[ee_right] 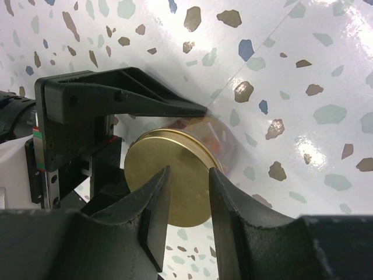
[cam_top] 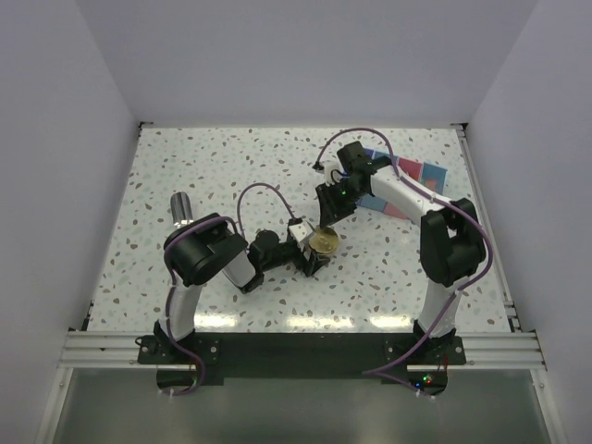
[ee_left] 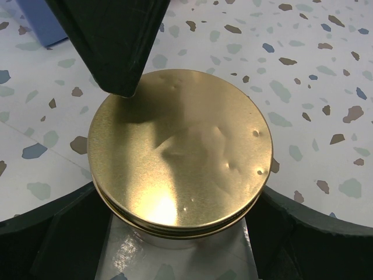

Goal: Pack the candies
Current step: Screw the bottle lid onto the packing bottle.

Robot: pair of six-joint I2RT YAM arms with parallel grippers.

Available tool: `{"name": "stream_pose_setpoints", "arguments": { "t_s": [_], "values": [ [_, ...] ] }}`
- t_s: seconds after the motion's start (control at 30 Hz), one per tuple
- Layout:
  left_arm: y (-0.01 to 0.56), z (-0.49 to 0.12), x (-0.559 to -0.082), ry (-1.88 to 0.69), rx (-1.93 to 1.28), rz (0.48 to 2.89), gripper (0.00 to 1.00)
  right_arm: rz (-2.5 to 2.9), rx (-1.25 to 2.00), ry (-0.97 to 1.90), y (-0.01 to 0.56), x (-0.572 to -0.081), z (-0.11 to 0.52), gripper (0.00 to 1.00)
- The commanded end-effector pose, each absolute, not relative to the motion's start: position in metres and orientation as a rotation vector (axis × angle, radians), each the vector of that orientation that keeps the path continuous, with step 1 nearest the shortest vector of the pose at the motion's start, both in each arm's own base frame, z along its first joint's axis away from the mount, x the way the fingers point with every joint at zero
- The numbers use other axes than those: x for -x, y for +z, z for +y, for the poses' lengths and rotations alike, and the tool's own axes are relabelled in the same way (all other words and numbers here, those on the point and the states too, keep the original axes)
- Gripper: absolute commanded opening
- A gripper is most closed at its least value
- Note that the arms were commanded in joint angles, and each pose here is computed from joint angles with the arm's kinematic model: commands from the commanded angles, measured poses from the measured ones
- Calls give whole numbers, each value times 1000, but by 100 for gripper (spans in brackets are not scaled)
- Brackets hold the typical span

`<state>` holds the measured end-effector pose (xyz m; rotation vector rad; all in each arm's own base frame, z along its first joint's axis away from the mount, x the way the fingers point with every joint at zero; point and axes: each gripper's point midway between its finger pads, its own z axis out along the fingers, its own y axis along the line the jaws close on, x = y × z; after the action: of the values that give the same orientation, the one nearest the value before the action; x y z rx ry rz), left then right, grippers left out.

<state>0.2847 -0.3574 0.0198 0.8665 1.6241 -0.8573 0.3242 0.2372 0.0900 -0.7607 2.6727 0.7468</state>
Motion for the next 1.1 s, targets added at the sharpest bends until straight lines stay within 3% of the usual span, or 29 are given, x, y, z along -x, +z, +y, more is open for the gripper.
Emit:
{"name": "stream_pose_setpoints", "arguments": {
  "t_s": [0.0,0.33,0.37,0.5,0.77,1.07],
  "values": [
    [19,-352,-286,-850,-860,1644,83,2617,775,730,93,-339,243,36],
    [19,-353,-289,-844,-855,1647,83,2675,770,748,73,-325,239,32],
    [19,-352,-290,-841,-853,1649,83,2665,767,751,75,-325,239,25],
    [17,-351,-292,-827,-844,1662,83,2685,748,750,72,-315,234,17],
    [11,-347,-306,-754,-801,1720,82,2737,641,778,63,-273,232,6],
    [9,-341,-317,-698,-734,1763,80,2853,372,818,34,-217,228,4]
  ]
}}
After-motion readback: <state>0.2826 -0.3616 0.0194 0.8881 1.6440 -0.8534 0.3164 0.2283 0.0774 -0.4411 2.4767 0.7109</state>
